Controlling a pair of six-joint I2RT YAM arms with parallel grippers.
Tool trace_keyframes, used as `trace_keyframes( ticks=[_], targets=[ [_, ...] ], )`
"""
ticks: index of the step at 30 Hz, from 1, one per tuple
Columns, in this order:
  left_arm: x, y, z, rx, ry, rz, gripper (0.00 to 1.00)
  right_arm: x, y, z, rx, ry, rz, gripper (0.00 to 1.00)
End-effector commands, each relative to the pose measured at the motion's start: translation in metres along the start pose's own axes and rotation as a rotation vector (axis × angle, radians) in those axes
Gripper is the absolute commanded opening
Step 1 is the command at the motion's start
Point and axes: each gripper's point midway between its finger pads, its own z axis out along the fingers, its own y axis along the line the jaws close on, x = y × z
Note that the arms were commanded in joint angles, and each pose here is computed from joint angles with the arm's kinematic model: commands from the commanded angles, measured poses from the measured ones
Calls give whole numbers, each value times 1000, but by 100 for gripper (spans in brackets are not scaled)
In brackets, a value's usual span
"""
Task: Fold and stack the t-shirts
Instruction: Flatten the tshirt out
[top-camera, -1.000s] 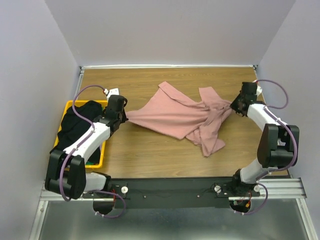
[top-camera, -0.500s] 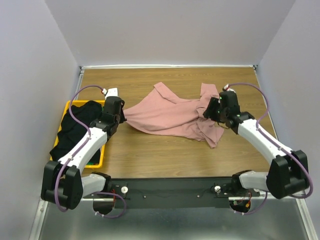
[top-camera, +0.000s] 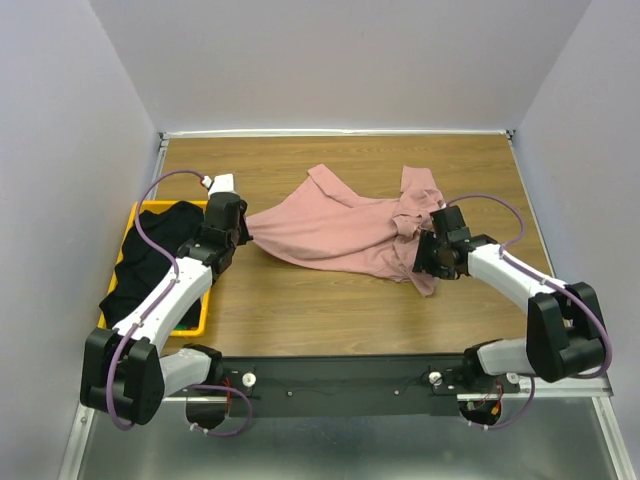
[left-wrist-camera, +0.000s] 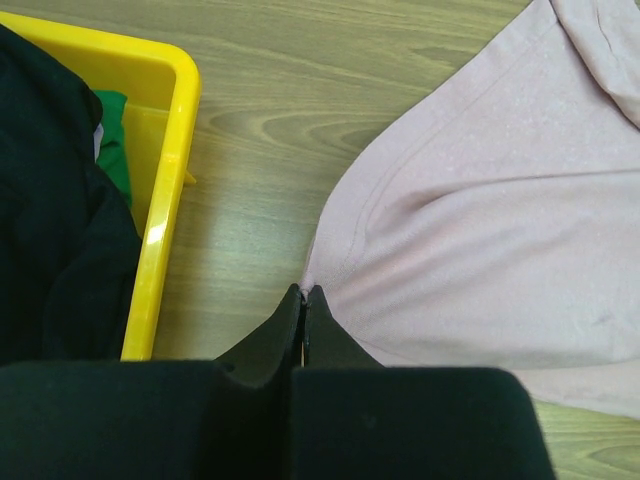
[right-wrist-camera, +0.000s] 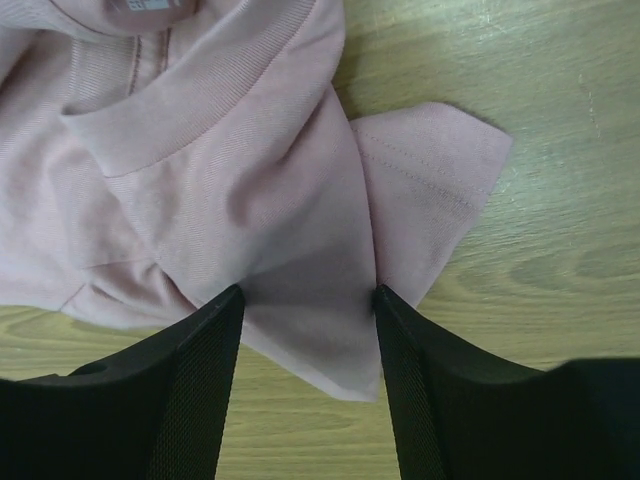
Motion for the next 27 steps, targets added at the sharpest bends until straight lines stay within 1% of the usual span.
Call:
trace_keyframes(
  ticks=[1,3,4,5,6,7,8,9,11,12,13,14,15,16,17,18,19,20,21,22,23,24,26,27],
  targets=[
    [-8,3,-3,-3,-35,-8,0,-6,4,0,-6,6,-29,58],
    [-8,5,-3,-18,-37,-8,0,-5,2,2,2,13,-35,51],
    [-9,8,-4,-30,-39,-11,0,-7,0,2,19,4,-35,37],
    [-11,10,-4,-44,-46,-13,0,-10,-2,2,30,-10,-27,29],
    [-12,12,-5,-51,-49,-13,0,-16,-8,0,65,-40,-16,15],
    [-14,13,-5,-60,-59,-15,0,-22,-10,-4,82,-69,-8,10],
    [-16,14,-6,-62,-61,-17,0,-31,-11,-9,91,-105,-10,8],
    [-19,15,-6,-70,-71,-21,0,-50,-17,-22,128,-185,-8,7],
    [-33,17,-8,-80,-94,-21,0,-92,-21,-51,174,-303,10,5],
    [-40,17,-9,-85,-106,-21,0,-112,-32,-66,231,-369,30,5],
    [-53,19,-10,-100,-127,-12,0,-143,-33,-91,238,-452,39,5],
    [-59,18,-11,-102,-140,-16,0,-160,-39,-103,261,-497,56,5],
    [-71,18,-11,-108,-161,-10,0,-177,-58,-111,323,-529,92,5],
    [-76,18,-10,-109,-168,-8,0,-193,-64,-116,344,-548,85,6],
    [-80,18,-9,-112,-174,-7,0,-205,-69,-118,359,-555,90,11],
    [-82,18,-6,-114,-171,-6,0,-230,-69,-131,354,-601,109,18],
    [-84,15,-2,-108,-169,-4,0,-236,-80,-111,393,-556,113,33],
    [-84,12,1,-100,-164,-3,0,-243,-80,-106,398,-549,111,41],
    [-82,8,4,-76,-153,-4,0,-248,-79,-101,399,-538,91,45],
    [-81,4,9,-62,-146,-6,0,-253,-69,-100,354,-528,94,53],
    [-80,-1,11,-34,-139,-5,0,-251,-64,-97,321,-519,97,55],
    [-81,-5,13,-16,-150,-10,0,-241,-55,-87,260,-483,91,57],
    [-71,-9,19,11,-129,-2,0,-223,-44,-75,187,-433,106,57],
    [-69,-11,20,20,-123,3,0,-213,-30,-72,95,-398,103,57]
  ],
)
